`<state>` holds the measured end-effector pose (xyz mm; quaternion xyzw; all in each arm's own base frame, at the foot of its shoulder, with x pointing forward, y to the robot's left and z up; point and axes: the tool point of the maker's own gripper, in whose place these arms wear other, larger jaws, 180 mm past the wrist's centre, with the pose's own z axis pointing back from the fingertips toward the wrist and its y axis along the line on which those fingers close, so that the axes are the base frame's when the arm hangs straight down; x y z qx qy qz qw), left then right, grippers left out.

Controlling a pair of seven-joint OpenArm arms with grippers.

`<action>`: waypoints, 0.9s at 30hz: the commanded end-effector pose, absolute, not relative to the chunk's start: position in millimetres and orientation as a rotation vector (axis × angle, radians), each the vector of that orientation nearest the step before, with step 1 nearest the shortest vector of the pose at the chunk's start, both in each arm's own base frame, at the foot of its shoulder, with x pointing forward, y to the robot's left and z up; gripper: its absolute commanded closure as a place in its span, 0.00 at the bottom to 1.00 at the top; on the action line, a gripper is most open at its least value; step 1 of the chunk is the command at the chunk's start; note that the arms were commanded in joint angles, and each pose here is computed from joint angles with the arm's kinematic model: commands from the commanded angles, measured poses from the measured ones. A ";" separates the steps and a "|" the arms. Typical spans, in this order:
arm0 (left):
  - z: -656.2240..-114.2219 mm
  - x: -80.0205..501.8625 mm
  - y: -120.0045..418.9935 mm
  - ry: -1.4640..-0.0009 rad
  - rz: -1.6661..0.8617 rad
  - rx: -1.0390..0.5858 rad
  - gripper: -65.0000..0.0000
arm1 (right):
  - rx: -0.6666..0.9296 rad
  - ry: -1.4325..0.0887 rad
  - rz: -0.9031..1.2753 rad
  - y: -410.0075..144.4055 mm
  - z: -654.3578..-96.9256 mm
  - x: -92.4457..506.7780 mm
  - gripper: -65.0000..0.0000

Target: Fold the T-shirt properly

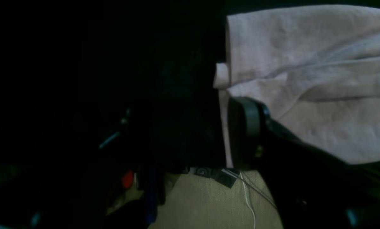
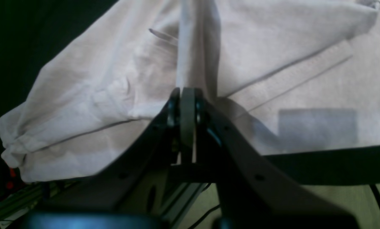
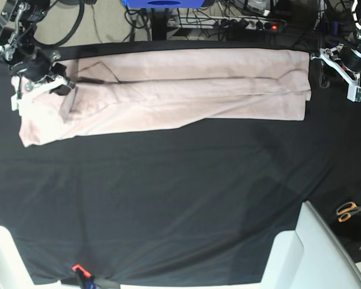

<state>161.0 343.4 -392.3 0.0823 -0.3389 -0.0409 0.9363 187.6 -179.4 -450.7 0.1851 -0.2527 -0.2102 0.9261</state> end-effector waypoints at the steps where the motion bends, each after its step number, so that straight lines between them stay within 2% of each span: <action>1: -382.2 167.0 348.2 -0.726 -0.094 0.184 0.43 | 0.397 -0.553 -0.426 -178.1 -444.3 197.2 0.99; 17: -381.5 167.8 348.6 -0.729 -0.093 0.185 0.44 | 0.507 -0.422 -0.438 -139.4 -484.7 204.3 0.98; 21: -380.8 168.1 349.2 -0.731 -0.092 0.185 0.44 | 0.462 -0.499 -0.397 -151.4 -458.6 205.3 0.98; 24: -381.0 168.2 347.8 -0.734 -0.083 0.175 0.43 | 0.405 -0.609 -0.321 -159.0 -417.8 206.1 0.98; 27: -373.7 167.6 357.9 -0.788 0.043 0.106 0.41 | 0.362 -0.689 -0.272 -164.4 -387.6 206.9 0.98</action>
